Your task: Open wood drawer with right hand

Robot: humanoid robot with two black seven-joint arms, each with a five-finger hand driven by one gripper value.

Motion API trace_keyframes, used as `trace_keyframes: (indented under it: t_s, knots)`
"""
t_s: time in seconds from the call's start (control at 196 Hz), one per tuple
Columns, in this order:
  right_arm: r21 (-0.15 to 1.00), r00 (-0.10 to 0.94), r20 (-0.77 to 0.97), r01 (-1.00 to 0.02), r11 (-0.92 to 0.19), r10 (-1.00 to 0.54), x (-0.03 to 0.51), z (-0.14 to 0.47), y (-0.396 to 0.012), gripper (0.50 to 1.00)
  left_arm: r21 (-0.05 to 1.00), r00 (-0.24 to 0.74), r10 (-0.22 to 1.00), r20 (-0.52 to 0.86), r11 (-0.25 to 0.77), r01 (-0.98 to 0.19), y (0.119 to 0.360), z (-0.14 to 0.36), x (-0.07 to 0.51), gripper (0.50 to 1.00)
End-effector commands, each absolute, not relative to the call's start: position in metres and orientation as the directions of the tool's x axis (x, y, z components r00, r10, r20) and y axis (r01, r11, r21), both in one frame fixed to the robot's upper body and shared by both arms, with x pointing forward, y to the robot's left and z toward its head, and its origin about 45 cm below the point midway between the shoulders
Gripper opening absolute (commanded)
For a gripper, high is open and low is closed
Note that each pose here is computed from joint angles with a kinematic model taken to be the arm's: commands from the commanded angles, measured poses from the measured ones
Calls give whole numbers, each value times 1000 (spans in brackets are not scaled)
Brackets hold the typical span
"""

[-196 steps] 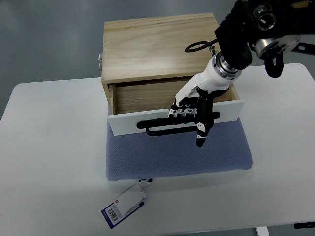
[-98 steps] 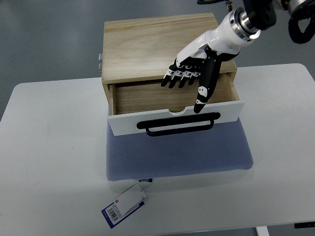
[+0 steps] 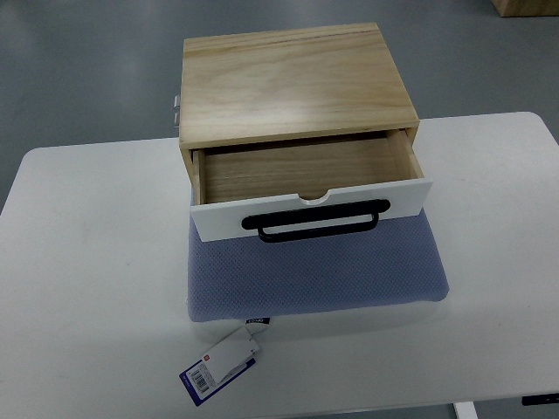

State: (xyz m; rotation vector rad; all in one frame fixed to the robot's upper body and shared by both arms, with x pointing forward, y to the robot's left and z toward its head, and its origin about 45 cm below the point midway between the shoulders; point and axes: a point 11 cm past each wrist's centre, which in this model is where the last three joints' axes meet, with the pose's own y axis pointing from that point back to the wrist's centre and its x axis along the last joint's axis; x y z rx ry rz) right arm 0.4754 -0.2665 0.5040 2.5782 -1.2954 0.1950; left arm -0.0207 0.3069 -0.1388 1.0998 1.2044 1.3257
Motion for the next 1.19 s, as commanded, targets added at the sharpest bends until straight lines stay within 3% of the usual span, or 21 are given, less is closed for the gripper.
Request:
trace_keyframes:
  t_s: [0.0, 0.178, 0.27, 0.444, 0.678, 1.188]
  knots:
    - [26, 497, 23, -868, -496, -868, 492, 479, -292, 944, 996, -94, 996, 3, -12, -92, 307, -139, -21, 1000]
    - [-88, 346, -288, -938, -335, -893, 510, 422, -323, 944, 997, -94, 996, 3, -11, -82, 307, -139, -22, 1000]
    - [-143, 240, -464, -970, -195, -853, 519, 386, -343, 944, 997, -94, 996, 1, -8, -73, 306, -139, -23, 1000]
    - [-136, 100, -693, -991, -7, -714, 515, 323, -367, 944, 997, -95, 995, 1, -8, -71, 306, -139, -23, 1000]
    - [-55, 44, -791, -998, -1, -610, 504, 264, -339, 946, 997, -95, 995, 1, -8, -71, 306, -139, -23, 1000]
    - [-32, 22, -806, -999, 6, -592, 493, 235, -333, 946, 997, -94, 996, -6, 0, -72, 304, -139, -23, 1000]
